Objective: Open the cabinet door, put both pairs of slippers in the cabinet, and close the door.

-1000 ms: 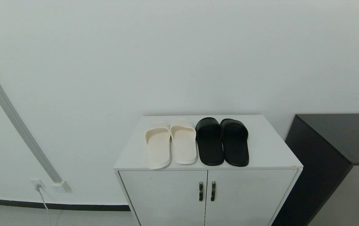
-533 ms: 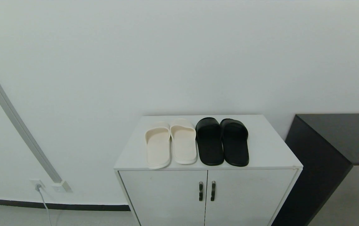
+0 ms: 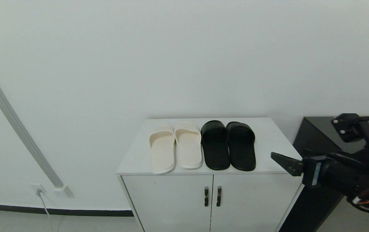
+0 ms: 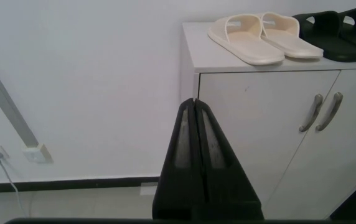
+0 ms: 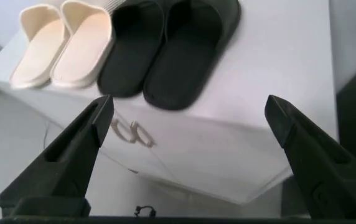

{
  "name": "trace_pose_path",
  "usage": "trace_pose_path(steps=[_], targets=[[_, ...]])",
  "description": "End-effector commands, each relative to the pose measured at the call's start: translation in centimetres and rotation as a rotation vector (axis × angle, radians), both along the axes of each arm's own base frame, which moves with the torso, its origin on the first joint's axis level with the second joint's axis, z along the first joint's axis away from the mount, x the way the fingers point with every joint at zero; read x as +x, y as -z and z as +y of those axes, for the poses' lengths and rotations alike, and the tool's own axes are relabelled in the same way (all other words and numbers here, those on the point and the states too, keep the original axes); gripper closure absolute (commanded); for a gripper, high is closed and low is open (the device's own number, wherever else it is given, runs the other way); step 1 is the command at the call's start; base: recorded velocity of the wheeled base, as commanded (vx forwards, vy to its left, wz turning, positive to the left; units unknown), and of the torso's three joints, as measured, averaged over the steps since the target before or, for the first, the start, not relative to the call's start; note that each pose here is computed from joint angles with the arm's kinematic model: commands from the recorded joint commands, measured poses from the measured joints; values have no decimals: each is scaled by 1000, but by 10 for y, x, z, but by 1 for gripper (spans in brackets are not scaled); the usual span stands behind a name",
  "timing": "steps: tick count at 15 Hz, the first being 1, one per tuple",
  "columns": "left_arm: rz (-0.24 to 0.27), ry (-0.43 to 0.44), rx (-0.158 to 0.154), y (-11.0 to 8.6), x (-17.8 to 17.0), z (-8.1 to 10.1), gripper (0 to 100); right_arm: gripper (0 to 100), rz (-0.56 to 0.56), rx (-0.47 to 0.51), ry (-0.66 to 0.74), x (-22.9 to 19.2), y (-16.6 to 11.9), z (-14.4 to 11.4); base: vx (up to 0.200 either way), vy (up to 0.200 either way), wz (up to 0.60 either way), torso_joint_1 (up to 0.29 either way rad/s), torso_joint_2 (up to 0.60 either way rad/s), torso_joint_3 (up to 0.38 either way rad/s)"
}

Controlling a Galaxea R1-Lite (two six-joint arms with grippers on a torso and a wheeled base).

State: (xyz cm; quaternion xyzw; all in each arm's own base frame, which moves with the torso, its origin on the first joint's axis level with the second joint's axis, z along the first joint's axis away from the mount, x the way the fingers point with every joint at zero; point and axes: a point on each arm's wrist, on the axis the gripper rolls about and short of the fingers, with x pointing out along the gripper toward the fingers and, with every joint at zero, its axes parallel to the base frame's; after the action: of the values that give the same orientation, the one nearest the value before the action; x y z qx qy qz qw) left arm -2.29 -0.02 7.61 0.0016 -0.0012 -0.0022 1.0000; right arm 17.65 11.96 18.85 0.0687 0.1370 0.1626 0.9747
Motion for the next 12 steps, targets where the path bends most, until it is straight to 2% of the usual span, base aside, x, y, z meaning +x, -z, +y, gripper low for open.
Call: trace_pose_path(steps=[1, 5, 7, 12], targets=[[1, 0, 0, 0, 0, 0, 100, 0, 30, -48, -7, 30, 10, 46, 0, 0, 0, 0, 0, 0], [1, 0, 0, 0, 0, 0, 100, 0, 21, -79, 62, 63, 17, 81, 0, 0, 0, 0, 0, 0], [2, 0, -2, 0, 0, 0, 100, 0, 9, -106, 156, 90, 28, 103, 0, 0, 0, 0, 0, 0], [1, 0, -2, 0, 0, 0, 100, 0, -27, -125, 292, 138, 54, 135, 0, 0, 0, 0, 0, 0]])
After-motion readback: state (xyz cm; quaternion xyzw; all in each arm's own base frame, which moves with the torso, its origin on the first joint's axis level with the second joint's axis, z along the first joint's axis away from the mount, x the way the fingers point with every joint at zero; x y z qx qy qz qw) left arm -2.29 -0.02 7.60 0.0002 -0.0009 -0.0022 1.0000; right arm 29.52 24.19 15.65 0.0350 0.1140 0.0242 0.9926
